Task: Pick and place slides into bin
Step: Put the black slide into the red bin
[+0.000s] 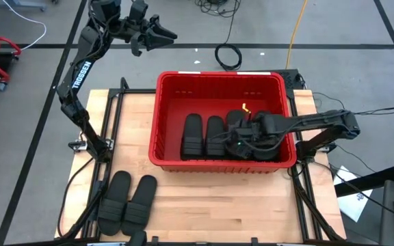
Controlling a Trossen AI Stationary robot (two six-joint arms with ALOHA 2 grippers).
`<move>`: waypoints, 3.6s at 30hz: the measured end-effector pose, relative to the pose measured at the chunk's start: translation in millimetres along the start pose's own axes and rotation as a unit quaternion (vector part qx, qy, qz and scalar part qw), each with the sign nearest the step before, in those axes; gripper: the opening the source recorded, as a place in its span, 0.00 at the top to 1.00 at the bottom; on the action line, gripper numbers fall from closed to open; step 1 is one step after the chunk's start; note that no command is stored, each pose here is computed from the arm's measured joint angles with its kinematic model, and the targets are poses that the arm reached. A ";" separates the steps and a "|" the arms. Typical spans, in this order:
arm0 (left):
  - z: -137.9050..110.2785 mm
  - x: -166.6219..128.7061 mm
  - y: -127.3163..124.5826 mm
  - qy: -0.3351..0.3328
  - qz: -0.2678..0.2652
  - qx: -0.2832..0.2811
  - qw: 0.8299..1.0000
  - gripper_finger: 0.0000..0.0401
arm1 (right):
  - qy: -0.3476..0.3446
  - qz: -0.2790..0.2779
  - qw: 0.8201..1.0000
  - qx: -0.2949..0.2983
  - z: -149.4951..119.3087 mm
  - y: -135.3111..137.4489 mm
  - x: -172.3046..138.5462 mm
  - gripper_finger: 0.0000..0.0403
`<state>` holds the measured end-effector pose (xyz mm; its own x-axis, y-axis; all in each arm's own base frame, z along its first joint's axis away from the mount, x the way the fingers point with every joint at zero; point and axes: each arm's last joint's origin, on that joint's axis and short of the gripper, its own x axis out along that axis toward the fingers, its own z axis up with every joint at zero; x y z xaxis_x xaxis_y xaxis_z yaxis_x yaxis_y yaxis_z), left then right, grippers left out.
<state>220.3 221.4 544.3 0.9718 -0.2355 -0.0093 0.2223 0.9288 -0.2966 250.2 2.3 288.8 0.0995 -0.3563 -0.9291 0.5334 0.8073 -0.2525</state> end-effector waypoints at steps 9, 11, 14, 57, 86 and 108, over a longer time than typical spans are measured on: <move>-0.1 0.0 -0.2 0.001 -0.004 0.000 1.000 0.62 | -0.056 0.063 0.996 0.037 -6.0 -21.8 -25.6 0.69; -0.1 0.0 -0.2 0.001 -0.004 0.000 1.000 0.62 | -0.088 0.070 0.993 0.037 -3.6 -25.7 -30.6 0.73; -0.1 0.0 -0.2 0.001 -0.004 0.000 1.000 0.62 | -0.118 0.091 0.988 0.032 2.9 -32.8 -33.7 0.87; -161.5 -85.2 -126.3 -0.077 0.062 0.062 0.993 1.00 | -0.607 0.469 0.640 0.036 -98.4 -87.1 -90.1 1.00; -195.9 -99.1 -153.5 -0.040 -0.079 0.012 0.996 1.00 | -0.667 0.389 0.631 -0.079 -34.2 65.9 -228.3 1.00; -257.8 -127.9 -199.9 0.061 -0.069 -0.212 0.973 1.00 | -0.640 0.362 0.670 -0.103 -62.0 57.9 -232.9 1.00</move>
<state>31.3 -7.9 358.5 0.9126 -0.4062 -0.0471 0.2725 0.6899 -0.6707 205.9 161.1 473.8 0.9786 0.1586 0.1314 -0.1579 0.9873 -0.0159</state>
